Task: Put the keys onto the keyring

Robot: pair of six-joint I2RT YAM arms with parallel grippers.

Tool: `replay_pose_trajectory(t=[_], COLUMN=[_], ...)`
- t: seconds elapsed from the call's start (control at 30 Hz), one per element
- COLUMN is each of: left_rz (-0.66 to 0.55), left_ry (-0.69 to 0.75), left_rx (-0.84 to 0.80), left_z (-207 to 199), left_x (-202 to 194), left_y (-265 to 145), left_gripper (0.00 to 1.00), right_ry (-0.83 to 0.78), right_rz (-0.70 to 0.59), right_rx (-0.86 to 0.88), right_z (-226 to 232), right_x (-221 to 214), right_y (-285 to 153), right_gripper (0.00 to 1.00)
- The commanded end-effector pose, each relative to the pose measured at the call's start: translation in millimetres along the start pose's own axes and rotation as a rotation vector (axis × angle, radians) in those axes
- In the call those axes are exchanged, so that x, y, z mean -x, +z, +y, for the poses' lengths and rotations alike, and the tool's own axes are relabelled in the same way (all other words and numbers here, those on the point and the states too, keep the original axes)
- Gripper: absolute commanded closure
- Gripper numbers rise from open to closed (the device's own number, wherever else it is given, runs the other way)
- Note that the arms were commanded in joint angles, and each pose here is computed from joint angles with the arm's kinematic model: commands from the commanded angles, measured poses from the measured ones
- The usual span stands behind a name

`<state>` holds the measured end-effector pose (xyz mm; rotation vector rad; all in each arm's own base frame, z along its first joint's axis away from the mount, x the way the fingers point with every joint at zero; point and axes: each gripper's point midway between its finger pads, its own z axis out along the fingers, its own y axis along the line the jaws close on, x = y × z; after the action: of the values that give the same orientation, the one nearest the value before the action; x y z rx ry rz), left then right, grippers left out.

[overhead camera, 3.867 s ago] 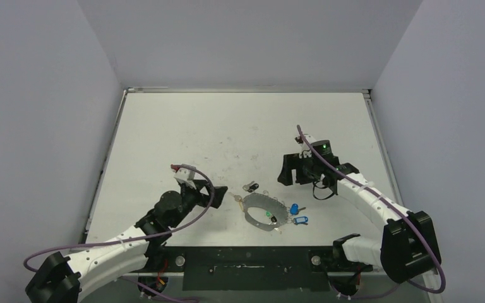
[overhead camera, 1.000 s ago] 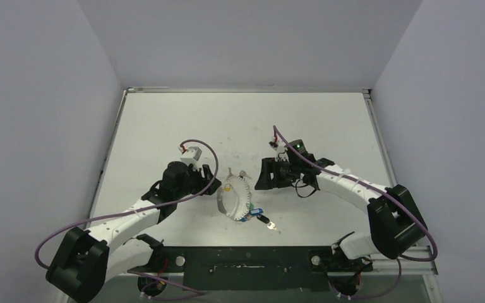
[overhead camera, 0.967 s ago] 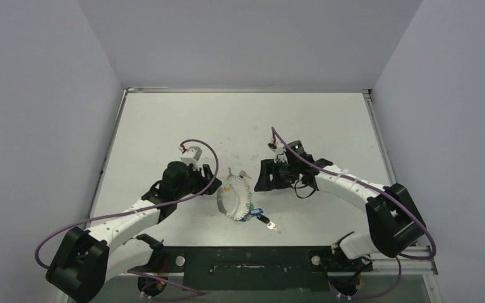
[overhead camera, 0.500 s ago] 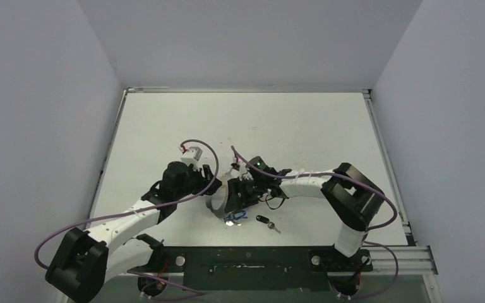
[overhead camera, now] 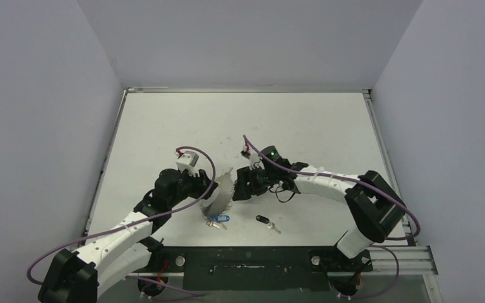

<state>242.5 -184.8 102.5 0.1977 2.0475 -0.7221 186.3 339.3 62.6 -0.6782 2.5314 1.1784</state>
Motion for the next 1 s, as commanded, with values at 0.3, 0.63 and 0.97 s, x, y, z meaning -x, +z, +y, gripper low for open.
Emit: replay_pose_trajectory(t=[0.3, 0.63, 0.97], left_rz=[-0.117, -0.104, -0.104], left_ry=[0.193, 0.183, 0.192], left_rx=[-0.122, -0.149, -0.136], left_z=[-18.6, -22.4, -20.4], left_x=[19.9, 15.4, 15.9], left_y=[-10.7, -9.8, -13.0], left_gripper=[0.47, 0.48, 0.48], right_ry=[-0.673, -0.761, -1.037], right_rz=[-0.286, -0.254, -0.285], right_rx=[-0.11, -0.181, -0.341], right_z=[-10.5, -11.3, -26.0], right_x=[24.5, 9.1, 12.3], right_y=[-62.1, -33.8, -15.7], right_gripper=[0.31, 0.32, 0.33])
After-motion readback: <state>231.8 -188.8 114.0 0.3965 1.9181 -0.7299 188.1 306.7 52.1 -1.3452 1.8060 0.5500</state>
